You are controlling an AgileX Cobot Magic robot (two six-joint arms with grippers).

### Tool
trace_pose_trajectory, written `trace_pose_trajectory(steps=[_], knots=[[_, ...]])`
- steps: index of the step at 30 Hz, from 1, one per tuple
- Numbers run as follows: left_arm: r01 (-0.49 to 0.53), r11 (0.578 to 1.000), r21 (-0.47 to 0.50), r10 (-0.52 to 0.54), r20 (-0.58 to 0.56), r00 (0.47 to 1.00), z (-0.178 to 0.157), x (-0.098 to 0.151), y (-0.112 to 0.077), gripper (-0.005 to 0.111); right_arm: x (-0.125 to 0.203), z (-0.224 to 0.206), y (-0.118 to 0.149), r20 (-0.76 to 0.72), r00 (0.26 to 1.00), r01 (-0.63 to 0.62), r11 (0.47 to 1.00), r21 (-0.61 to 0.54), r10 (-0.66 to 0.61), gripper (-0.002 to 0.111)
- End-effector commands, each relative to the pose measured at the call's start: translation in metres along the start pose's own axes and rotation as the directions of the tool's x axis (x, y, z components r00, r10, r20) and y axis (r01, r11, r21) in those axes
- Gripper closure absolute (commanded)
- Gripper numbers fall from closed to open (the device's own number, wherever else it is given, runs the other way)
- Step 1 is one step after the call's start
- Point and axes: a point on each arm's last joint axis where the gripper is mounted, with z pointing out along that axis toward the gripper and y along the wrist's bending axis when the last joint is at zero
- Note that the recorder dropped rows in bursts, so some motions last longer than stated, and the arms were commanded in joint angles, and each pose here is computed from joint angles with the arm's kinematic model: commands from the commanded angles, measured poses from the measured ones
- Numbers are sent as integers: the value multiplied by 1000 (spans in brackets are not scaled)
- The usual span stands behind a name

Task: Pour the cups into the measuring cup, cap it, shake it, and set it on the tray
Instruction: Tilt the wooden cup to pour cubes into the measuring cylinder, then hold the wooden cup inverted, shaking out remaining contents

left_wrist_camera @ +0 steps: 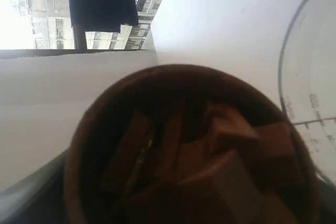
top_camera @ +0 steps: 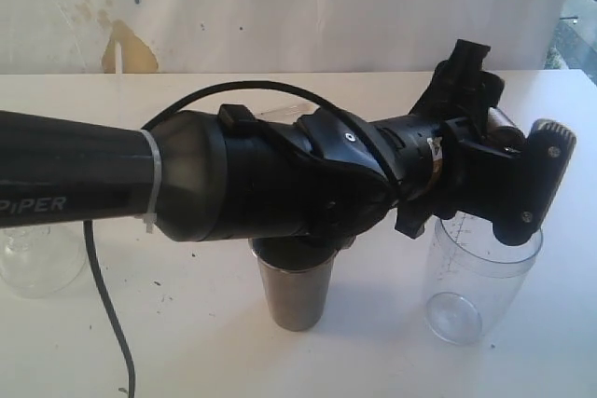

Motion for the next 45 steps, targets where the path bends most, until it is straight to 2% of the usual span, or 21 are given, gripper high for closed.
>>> trace_pose_trajectory(steps=[1, 6, 20, 29, 41, 45], knots=[[-46, 998, -39, 45, -18, 999, -7, -2, 12, 107, 1, 0, 0, 2, 1000, 1, 1000, -1, -1, 108], [-129, 991, -42, 128, -36, 991, -8, -2, 12, 107, 1, 0, 0, 2, 1000, 1, 1000, -1, -1, 108], [-137, 990, -43, 136, -16, 991, -10, -11, 10, 107, 1, 0, 0, 2, 1000, 1, 1000, -1, -1, 108], [-223, 974, -40, 222, -24, 975, -10, -11, 10, 107, 1, 0, 0, 2, 1000, 1, 1000, -3, -1, 108], [-226, 973, -41, 225, -28, 974, -10, -10, 10, 107, 1, 0, 0, 2, 1000, 1, 1000, -3, -1, 108], [-257, 966, -40, 256, -31, 966, -10, -10, 10, 107, 1, 0, 0, 2, 1000, 1, 1000, -3, -1, 108]])
